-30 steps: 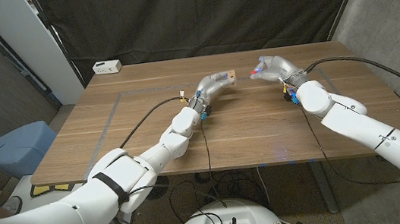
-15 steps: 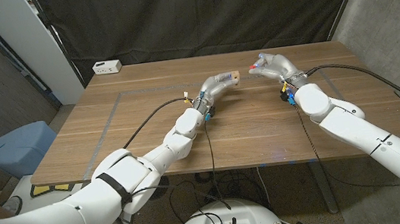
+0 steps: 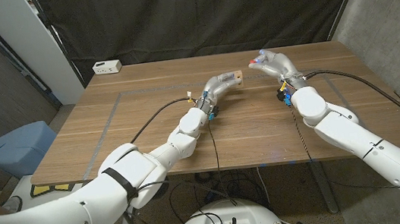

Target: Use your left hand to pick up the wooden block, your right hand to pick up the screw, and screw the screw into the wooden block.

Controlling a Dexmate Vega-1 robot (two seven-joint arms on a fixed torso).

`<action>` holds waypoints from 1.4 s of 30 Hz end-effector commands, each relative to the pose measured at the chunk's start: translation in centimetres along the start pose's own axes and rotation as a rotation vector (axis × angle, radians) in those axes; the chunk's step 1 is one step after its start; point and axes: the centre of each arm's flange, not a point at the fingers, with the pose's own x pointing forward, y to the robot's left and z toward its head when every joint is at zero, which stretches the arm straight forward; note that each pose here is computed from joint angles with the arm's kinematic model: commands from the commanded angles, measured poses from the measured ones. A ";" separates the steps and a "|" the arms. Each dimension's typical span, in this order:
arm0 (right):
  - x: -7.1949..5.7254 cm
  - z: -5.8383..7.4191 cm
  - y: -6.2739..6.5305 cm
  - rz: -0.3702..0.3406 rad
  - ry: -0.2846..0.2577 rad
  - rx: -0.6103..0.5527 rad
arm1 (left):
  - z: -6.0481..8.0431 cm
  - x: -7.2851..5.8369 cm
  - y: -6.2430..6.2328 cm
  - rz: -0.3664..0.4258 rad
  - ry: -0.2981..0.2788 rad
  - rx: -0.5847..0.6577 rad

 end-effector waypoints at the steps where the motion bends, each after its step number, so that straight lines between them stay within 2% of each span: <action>1: -0.2 -0.1 0.0 -0.066 -0.032 0.074 | 0.1 0.4 -1.4 -0.013 0.010 0.000; 10: -0.2 0.0 0.2 -0.125 -0.058 0.111 | 0.2 0.5 -1.8 -0.015 0.006 0.005; 19: -0.2 0.1 0.5 -0.155 -0.081 0.117 | 0.6 0.5 -2.3 -0.025 -0.012 0.014; 30: -0.6 0.0 0.9 -0.172 -0.088 0.111 | 1.5 0.1 -2.6 -0.021 -0.071 0.061; 42: -1.0 0.1 1.2 -0.168 -0.104 0.074 | 1.4 -0.2 -3.0 -0.026 -0.065 0.057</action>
